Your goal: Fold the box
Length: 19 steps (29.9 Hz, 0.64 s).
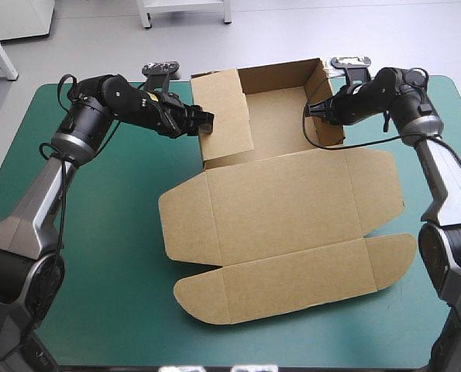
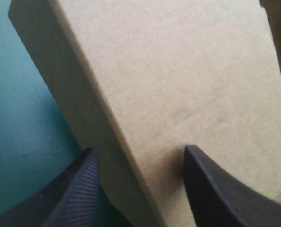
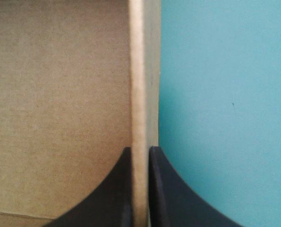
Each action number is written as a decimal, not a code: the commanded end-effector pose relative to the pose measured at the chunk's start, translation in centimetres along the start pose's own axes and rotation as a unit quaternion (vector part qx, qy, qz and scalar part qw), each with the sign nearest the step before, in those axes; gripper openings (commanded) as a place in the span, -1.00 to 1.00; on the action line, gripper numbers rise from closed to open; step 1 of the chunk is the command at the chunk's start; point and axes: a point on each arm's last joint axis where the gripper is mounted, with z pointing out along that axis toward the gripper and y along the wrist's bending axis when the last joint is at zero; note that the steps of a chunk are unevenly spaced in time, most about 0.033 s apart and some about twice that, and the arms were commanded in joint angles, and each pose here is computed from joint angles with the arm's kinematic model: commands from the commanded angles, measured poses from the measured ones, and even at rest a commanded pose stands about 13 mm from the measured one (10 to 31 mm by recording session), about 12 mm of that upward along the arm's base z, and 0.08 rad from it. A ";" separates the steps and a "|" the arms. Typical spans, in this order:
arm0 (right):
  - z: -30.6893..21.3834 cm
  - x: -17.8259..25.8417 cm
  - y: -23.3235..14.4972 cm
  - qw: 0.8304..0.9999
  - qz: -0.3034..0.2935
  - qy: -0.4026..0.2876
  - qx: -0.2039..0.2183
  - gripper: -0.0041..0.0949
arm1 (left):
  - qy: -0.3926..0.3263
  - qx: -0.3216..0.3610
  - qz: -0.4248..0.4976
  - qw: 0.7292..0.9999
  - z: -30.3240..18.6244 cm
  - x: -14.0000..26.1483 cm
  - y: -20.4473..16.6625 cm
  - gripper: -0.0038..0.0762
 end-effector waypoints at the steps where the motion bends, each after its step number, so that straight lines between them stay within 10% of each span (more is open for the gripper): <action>1: -4.0 -1.9 1.8 0.995 0.039 -0.082 -0.051 -0.92 | -0.042 0.006 0.008 0.999 -2.3 -0.8 -1.2 0.06; 19: -4.1 -1.9 1.9 0.994 0.039 -0.079 -0.059 -0.92 | -0.083 0.038 -0.006 0.996 -2.5 -1.5 -1.8 0.53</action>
